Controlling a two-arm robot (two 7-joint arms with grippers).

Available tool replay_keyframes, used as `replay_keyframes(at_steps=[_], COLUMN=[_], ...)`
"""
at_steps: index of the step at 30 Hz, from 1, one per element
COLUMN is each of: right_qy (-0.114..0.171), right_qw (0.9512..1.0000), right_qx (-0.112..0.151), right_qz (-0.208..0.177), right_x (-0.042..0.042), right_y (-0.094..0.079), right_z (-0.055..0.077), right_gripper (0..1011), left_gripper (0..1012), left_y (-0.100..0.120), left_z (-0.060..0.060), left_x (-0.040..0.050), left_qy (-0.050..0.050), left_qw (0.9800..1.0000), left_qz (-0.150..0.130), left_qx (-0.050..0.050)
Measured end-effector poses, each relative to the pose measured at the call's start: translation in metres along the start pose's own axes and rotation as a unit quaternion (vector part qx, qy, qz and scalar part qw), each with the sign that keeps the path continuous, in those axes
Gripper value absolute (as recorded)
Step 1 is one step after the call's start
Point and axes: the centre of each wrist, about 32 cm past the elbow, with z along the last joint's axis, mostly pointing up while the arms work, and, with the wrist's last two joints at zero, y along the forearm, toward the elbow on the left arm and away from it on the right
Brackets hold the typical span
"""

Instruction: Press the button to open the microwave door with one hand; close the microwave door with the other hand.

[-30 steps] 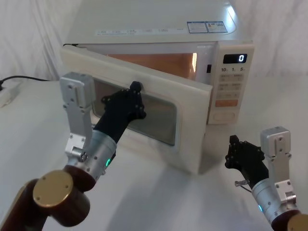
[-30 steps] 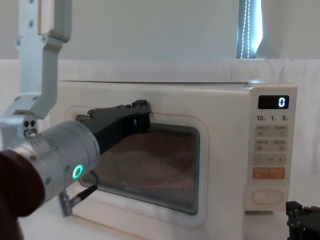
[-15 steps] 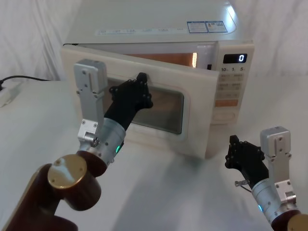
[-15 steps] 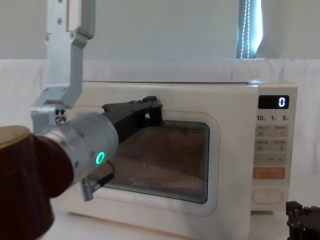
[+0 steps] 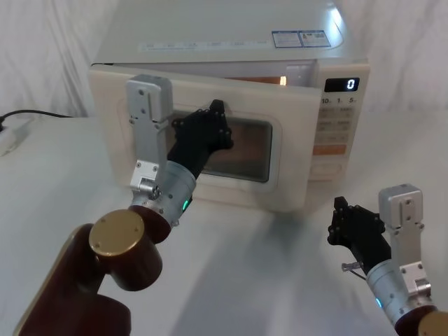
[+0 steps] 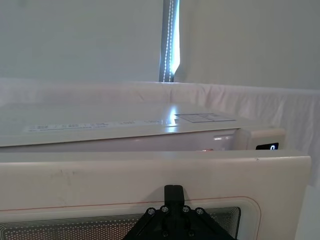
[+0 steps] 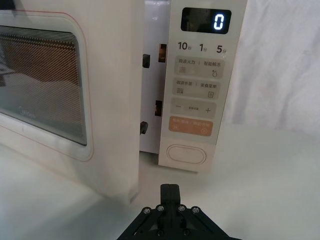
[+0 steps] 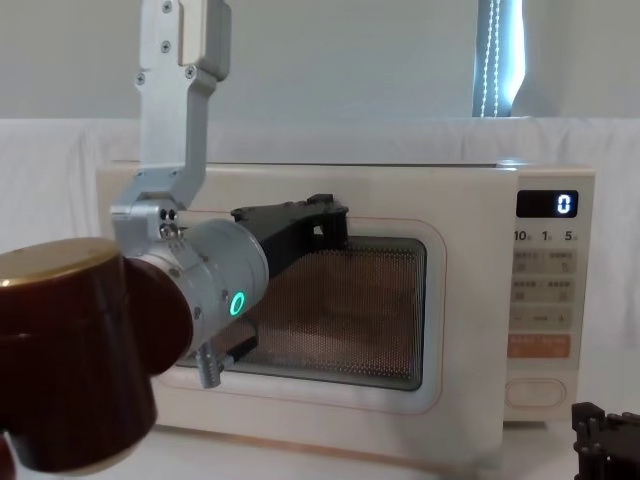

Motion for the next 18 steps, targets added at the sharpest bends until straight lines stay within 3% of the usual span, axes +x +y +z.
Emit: replay_keyframes(at_steps=[8,18], right_qy=[0.000,0.000], right_qw=[1.0000,1.0000], right_qx=[0.000,0.000], right_qz=[0.000,0.000], right_x=[0.0000,0.0000], right_y=[0.000,0.000], right_z=[0.000,0.000], right_gripper=[0,0], left_gripper=[0,0], left_y=[-0.010,-0.020], left_z=[-0.001,0.000], left_x=[0.0012,0.0010], left_qy=[-0.001,-0.008], left_qw=[1.0000,0.9999], left_qz=[0.003,0.004], left_qx=[0.007,0.006])
